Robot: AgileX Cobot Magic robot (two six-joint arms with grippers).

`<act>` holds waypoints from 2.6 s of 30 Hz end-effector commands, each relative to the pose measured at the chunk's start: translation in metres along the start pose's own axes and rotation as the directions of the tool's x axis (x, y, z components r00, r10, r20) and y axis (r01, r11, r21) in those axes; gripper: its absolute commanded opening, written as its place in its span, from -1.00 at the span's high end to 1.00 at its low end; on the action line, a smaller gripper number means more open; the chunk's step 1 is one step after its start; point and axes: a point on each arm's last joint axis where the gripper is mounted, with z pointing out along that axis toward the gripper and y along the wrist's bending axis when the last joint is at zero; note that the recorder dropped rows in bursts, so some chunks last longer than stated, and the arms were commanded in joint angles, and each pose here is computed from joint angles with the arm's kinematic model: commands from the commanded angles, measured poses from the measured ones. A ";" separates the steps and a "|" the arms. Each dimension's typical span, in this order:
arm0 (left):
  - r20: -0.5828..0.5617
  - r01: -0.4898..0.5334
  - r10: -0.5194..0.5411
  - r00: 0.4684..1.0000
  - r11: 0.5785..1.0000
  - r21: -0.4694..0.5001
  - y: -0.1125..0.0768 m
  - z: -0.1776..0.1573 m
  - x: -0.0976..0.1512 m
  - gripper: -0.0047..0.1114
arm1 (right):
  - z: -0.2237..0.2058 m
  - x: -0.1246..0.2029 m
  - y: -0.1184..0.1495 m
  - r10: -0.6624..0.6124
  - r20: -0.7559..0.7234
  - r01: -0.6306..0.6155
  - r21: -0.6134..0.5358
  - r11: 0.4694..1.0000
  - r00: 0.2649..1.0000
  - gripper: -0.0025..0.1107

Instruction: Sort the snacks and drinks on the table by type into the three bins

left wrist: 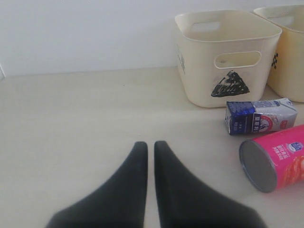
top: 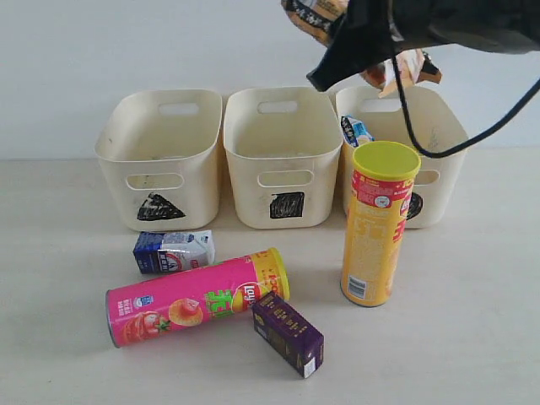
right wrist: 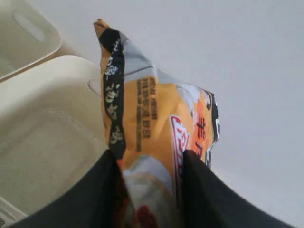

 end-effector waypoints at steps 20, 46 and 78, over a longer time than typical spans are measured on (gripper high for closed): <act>0.011 0.001 -0.001 1.000 1.000 -0.002 0.000 -0.001 -0.001 0.84 | 0.075 0.106 -0.071 0.739 0.086 -0.724 -0.150 0.673 0.669 0.96; 0.011 0.001 -0.001 1.000 1.000 -0.002 0.000 -0.001 -0.001 0.84 | 0.070 0.108 -0.077 0.693 0.058 -0.688 -0.092 0.720 0.718 -0.30; 0.011 0.001 -0.001 1.000 1.000 -0.002 0.000 -0.001 -0.001 0.84 | -0.042 0.116 -0.086 0.217 -0.692 -0.302 -0.002 0.953 0.688 0.96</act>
